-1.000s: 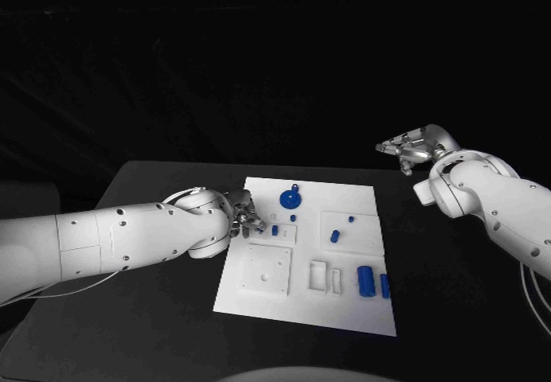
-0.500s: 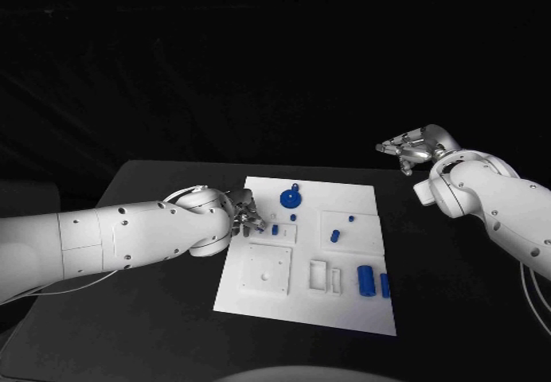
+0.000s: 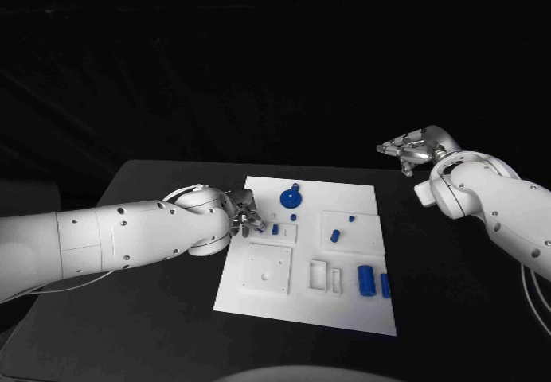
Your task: Assemble the parts on the task board
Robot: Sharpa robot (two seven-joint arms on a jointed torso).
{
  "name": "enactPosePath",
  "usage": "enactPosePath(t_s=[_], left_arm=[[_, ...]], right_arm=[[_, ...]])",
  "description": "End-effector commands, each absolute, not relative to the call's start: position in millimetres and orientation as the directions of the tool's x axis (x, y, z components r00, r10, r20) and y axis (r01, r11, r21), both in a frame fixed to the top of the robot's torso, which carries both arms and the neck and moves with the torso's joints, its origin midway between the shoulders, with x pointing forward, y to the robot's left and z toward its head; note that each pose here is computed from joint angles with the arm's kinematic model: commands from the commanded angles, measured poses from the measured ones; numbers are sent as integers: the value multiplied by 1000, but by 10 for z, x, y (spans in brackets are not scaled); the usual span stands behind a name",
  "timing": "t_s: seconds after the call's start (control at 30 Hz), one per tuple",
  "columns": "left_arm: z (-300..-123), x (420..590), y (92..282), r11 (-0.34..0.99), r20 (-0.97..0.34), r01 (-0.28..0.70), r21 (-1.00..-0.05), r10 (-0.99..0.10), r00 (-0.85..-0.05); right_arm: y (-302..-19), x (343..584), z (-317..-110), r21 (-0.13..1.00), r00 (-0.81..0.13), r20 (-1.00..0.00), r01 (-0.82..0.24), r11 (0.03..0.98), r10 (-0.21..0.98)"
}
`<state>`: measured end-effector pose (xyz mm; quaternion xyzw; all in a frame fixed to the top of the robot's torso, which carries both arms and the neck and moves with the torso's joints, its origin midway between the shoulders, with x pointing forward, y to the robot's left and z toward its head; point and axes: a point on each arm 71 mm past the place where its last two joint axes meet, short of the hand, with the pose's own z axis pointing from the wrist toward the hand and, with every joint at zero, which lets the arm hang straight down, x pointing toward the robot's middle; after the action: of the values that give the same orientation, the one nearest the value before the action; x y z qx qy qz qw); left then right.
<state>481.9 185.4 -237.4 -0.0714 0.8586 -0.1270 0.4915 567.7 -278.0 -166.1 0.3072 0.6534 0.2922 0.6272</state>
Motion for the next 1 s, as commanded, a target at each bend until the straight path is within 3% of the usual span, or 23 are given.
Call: enactPosePath(t_s=[0.03, 1.0], left_arm=[[-2499, 4759, 1892, 973, -802, -3, -230, -192, -565], [-2535, 4723, 1854, 981, -772, 23, -195, -139, -620]], right_arm=[[-2770, 5674, -1667, 764, -38, -643, 29, 644, 765], [-2768, 5674, -1678, 765, -40, -643, 29, 644, 765]])
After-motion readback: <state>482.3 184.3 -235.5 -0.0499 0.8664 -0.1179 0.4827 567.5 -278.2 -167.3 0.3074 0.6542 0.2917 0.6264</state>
